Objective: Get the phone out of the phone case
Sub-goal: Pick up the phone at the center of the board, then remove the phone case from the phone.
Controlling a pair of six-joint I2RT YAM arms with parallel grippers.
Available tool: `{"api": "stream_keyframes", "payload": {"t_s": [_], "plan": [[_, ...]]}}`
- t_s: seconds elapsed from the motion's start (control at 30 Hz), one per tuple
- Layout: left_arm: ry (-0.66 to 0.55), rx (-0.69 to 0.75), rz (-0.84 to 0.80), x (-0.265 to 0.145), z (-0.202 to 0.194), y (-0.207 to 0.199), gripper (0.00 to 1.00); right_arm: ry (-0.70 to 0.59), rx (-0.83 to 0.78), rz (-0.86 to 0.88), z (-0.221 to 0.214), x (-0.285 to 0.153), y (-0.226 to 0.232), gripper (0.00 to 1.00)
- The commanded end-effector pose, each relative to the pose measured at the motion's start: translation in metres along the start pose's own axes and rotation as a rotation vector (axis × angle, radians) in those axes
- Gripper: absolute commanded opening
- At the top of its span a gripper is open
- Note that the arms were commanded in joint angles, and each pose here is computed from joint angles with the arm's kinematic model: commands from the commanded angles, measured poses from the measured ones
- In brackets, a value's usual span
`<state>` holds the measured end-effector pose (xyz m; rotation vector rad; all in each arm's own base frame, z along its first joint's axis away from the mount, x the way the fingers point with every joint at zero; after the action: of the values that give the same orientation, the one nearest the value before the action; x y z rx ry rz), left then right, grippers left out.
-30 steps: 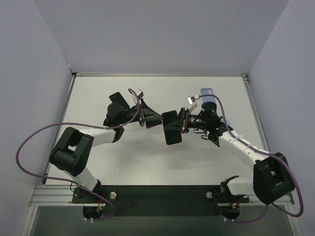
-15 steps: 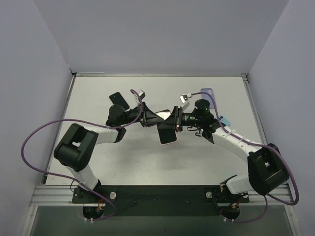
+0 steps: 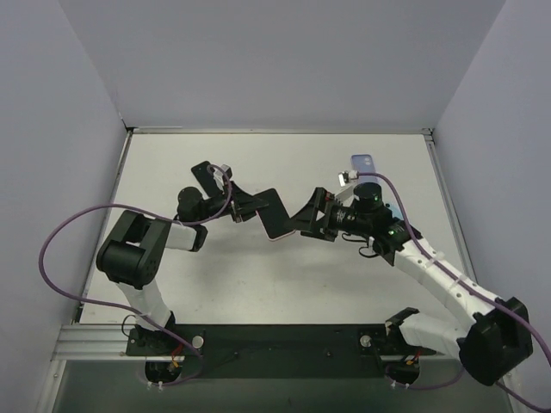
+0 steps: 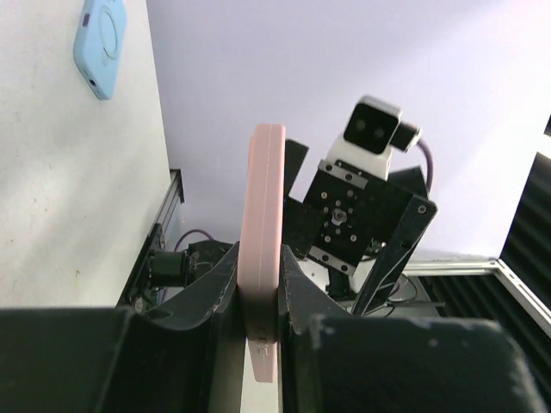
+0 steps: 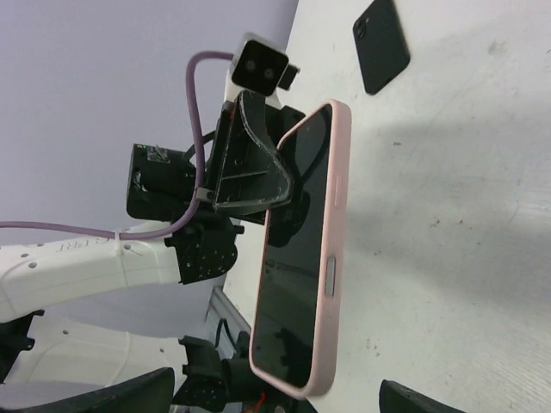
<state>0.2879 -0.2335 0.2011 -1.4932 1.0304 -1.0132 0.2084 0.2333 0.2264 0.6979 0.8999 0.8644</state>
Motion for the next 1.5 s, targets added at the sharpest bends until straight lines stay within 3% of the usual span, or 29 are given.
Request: {"api": "stream_keyframes", "payload": {"t_s": [0.0,0.17,0.37,0.63,0.9,1.1,1.17,1.47], "plan": [[-0.023,0.130,-0.126,-0.007,-0.006,-0.039,0.00,-0.112,0.070,-0.074,-0.009,-0.015,-0.015,0.89],[-0.030,0.169,-0.128,-0.007,-0.009,-0.051,0.00,-0.204,0.178,0.097,-0.001,-0.003,-0.004,0.79],[-0.029,0.189,-0.134,-0.008,-0.013,-0.059,0.00,-0.258,0.233,0.179,0.011,0.003,0.003,0.59],[-0.022,0.200,-0.137,-0.009,-0.014,-0.065,0.00,-0.240,0.282,0.258,0.013,0.004,0.015,0.00],[-0.049,0.234,-0.176,-0.011,-0.014,-0.084,0.00,-0.320,0.369,0.309,0.019,-0.014,0.028,0.00],[-0.110,0.343,-0.168,-0.010,-0.017,-0.115,0.00,-0.334,0.327,0.319,0.027,-0.023,0.046,0.01],[-0.117,0.340,-0.134,-0.009,-0.016,-0.116,0.00,-0.330,0.324,0.297,0.027,-0.023,0.045,0.16],[-0.122,0.360,-0.150,-0.012,-0.022,-0.128,0.00,-0.314,0.305,0.329,0.024,-0.024,0.049,0.24]]}}
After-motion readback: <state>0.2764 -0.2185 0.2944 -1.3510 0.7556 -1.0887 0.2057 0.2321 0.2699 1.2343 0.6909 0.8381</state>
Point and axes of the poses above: each gripper's point midway between its finger pads, its own x axis out along the fingers, its own y axis along the line the jaws close on, z = x × y, the point moved 5 cm from there along -x, back along the fingers, and after that the axes turned 5 degrees about -x, right-handed, at the moved point
